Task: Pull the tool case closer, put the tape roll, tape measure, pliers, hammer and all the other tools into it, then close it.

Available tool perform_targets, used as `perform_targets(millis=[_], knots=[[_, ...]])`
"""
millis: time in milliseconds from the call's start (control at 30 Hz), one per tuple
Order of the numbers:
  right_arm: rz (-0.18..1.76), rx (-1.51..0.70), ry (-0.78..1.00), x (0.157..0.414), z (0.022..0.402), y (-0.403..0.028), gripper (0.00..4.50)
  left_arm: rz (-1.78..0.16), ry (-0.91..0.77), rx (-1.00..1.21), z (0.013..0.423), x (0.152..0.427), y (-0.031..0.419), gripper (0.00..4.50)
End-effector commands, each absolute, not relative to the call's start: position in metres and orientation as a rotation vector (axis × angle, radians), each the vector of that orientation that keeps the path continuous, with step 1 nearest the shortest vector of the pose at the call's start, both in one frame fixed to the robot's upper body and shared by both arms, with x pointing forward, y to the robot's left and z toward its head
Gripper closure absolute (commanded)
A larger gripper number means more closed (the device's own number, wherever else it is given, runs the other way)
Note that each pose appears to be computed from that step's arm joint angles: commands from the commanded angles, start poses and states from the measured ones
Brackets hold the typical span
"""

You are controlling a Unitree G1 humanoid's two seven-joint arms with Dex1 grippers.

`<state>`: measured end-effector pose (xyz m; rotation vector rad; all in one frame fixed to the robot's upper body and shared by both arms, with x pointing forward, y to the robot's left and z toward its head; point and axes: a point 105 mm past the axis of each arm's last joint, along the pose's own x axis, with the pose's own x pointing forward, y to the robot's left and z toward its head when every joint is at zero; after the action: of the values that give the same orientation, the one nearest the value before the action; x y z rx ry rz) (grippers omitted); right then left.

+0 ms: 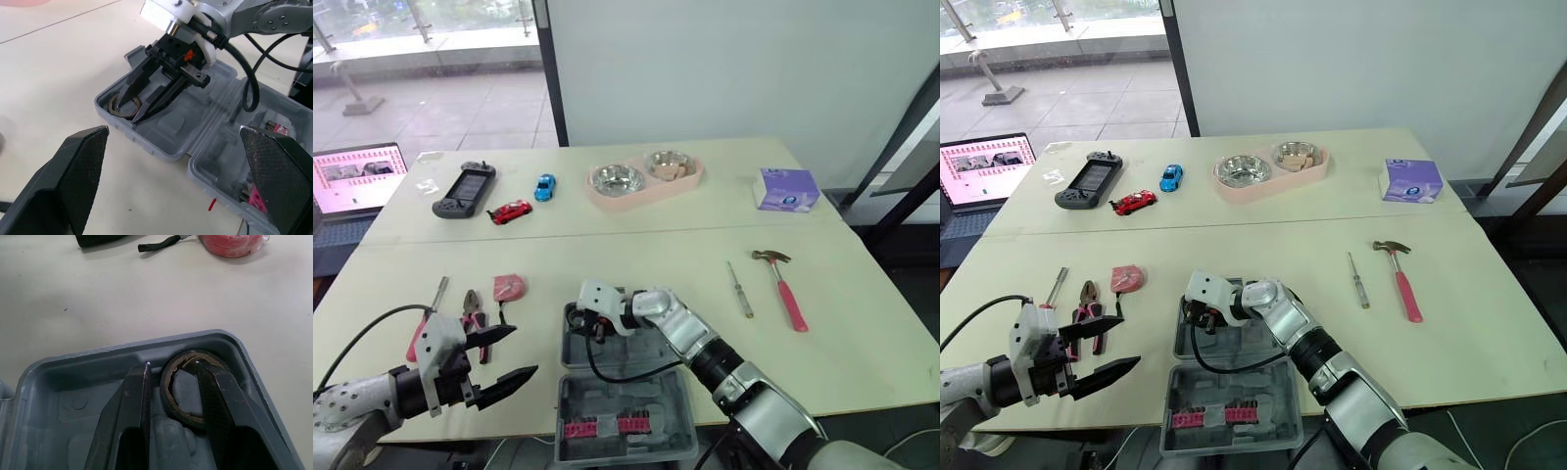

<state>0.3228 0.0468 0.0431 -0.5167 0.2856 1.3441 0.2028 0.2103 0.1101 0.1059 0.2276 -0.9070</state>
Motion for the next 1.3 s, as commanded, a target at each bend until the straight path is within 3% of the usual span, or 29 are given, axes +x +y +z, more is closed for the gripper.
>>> perform_targets(millis=[33, 333, 1000, 1300], knots=[[1.401, -0.424, 0.187, 0.315, 0.065, 0.062, 2.99, -0.895, 0.196, 0.129, 0.121, 0.203, 0.213, 0.0], [1.413, -0.329, 0.032, 0.314, 0.104, 0.067, 2.99, -0.895, 0.196, 0.129, 0.121, 0.204, 0.213, 0.0], [1.323, -0.551, 0.278, 0.329, 0.04, 0.057, 2.99, -0.886, 0.201, 0.127, 0.122, 0.203, 0.213, 0.0], [1.351, -0.575, 0.347, 0.32, 0.027, 0.05, 2.99, -0.886, 0.201, 0.126, 0.122, 0.202, 0.213, 0.0]])
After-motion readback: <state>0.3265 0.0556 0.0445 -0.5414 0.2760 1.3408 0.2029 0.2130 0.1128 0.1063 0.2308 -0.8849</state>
